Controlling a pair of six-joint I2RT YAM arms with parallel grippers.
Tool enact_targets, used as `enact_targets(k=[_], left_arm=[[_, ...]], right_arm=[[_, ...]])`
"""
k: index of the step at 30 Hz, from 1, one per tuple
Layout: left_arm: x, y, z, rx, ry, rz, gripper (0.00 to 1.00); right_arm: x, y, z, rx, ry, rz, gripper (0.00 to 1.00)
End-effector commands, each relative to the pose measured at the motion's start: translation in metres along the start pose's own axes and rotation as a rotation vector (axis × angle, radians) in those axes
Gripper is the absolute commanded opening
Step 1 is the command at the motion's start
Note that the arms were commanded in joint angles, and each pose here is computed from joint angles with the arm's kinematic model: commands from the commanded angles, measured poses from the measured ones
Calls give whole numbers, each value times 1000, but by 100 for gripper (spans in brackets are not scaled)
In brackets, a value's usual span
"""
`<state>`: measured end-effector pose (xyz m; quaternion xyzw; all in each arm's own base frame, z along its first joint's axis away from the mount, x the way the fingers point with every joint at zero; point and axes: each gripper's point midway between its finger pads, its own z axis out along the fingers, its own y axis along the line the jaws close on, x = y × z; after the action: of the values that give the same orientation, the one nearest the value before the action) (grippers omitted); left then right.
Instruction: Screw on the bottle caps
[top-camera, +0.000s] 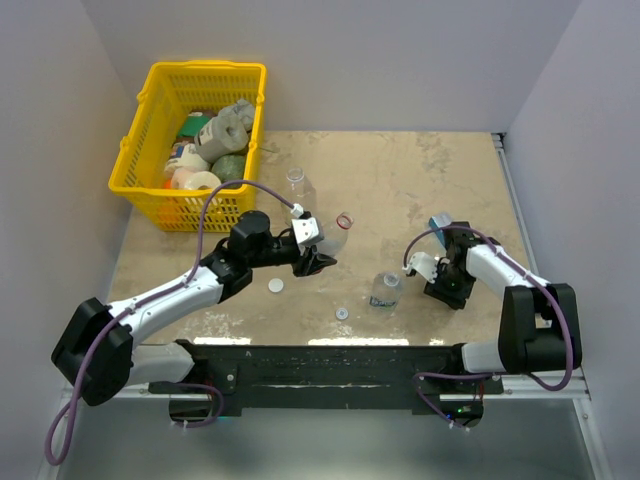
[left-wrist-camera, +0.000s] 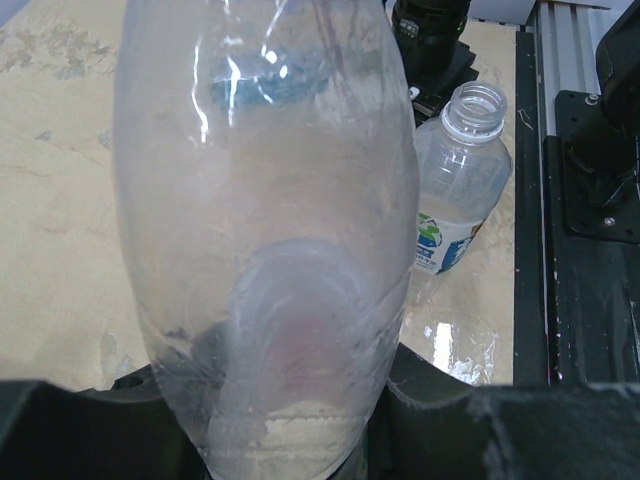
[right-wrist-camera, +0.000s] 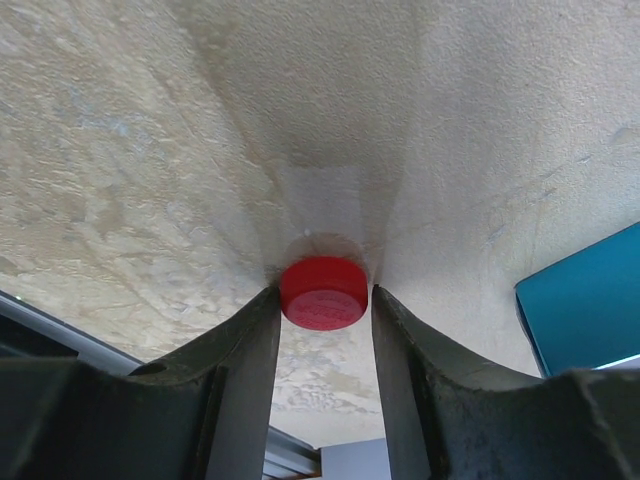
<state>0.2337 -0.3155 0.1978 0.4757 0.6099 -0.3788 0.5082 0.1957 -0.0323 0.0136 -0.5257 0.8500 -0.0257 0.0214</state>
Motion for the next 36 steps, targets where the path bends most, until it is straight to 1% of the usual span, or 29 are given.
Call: enact_targets(k=[1, 3, 4, 6, 7, 8, 9, 10, 11, 12, 13, 14, 15, 17, 18, 20, 21, 22, 23, 24, 25, 26, 27, 28, 29, 30, 32, 33, 36], left_arm=[[-23, 7, 2, -17, -57, 23, 37], [-23, 8, 3, -17, -57, 26, 37], [-23, 8, 3, -17, -57, 26, 37], [-22, 8, 3, -17, -55, 33, 37], [-23, 9, 3, -17, -54, 35, 36], [-24, 9, 3, -17, -55, 45, 33], [-23, 9, 3, -17, -51, 47, 33], [-23, 10, 3, -19, -51, 52, 32], [-24, 10, 3, -18, -52, 62, 31], [-23, 10, 3, -20, -50, 62, 31], [-25, 11, 3, -22, -53, 66, 29], [-25, 11, 3, -22, -53, 67, 27], [-25, 11, 3, -21, -53, 69, 27], [-24, 12, 3, -20, -48, 82, 26], [-23, 12, 3, -19, -40, 89, 25], [-23, 13, 3, -12, -31, 131, 23], [-19, 12, 2, -7, -12, 138, 21], [-22, 13, 2, -3, -8, 160, 15], [-21, 15, 2, -1, 4, 200, 13], [-16, 15, 1, 7, 32, 208, 11], [-21, 17, 0, 5, 35, 231, 7], [-21, 19, 0, 2, 44, 271, 6], [-18, 19, -2, 6, 60, 277, 5], [-20, 20, -2, -1, 61, 291, 4], [-21, 20, -3, -2, 61, 313, 3], [-22, 21, -5, -8, 63, 317, 2], [-23, 21, -7, -10, 62, 326, 1], [-21, 20, -7, -6, 67, 326, 1], [-19, 20, -10, -11, 80, 346, 0]], right_arm=[[-1, -3, 0, 20, -15, -25, 42], [-1, -3, -1, 19, -19, -28, 37], [-2, -4, -4, 29, -30, -26, 33], [-4, -6, -15, 41, -38, -27, 29], [-4, -8, -21, 51, -41, -21, 24], [-3, -6, -34, 62, -57, -15, 21], [-7, -14, -50, 94, -74, -10, 16], [-6, -4, -62, 65, -85, -7, 9], [-11, -3, -76, 80, -130, -9, 6], [-18, -12, -98, 124, -171, -8, 4], [-19, -8, -111, 117, -185, -2, 0], [-24, -10, -125, 144, -222, 2, 0], [-36, -20, -152, 189, -290, -2, 0], [-47, -17, -176, 166, -350, -2, 0], [-65, -25, -208, 205, -449, -16, 0], [-81, -26, -235, 200, -540, -18, 0], [-99, -32, -262, 214, -627, -29, 0], [-107, -33, -273, 219, -657, -45, 0], [-115, -34, -283, 229, -682, -68, 0], [-124, -37, -303, 270, -717, -102, 0], [-140, -34, -313, 287, -738, -168, 0], [-149, -31, -321, 308, -753, -212, 0], [-157, -26, -333, 337, -776, -262, 0], [-171, -13, -340, 344, -795, -353, 0], [-178, -7, -345, 352, -810, -404, 0], [-190, 9, -354, 356, -835, -502, 0], [-199, 25, -362, 363, -865, -599, 0], [-205, 37, -365, 361, -879, -686, 0], [-214, 51, -373, 375, -908, -785, 0]])
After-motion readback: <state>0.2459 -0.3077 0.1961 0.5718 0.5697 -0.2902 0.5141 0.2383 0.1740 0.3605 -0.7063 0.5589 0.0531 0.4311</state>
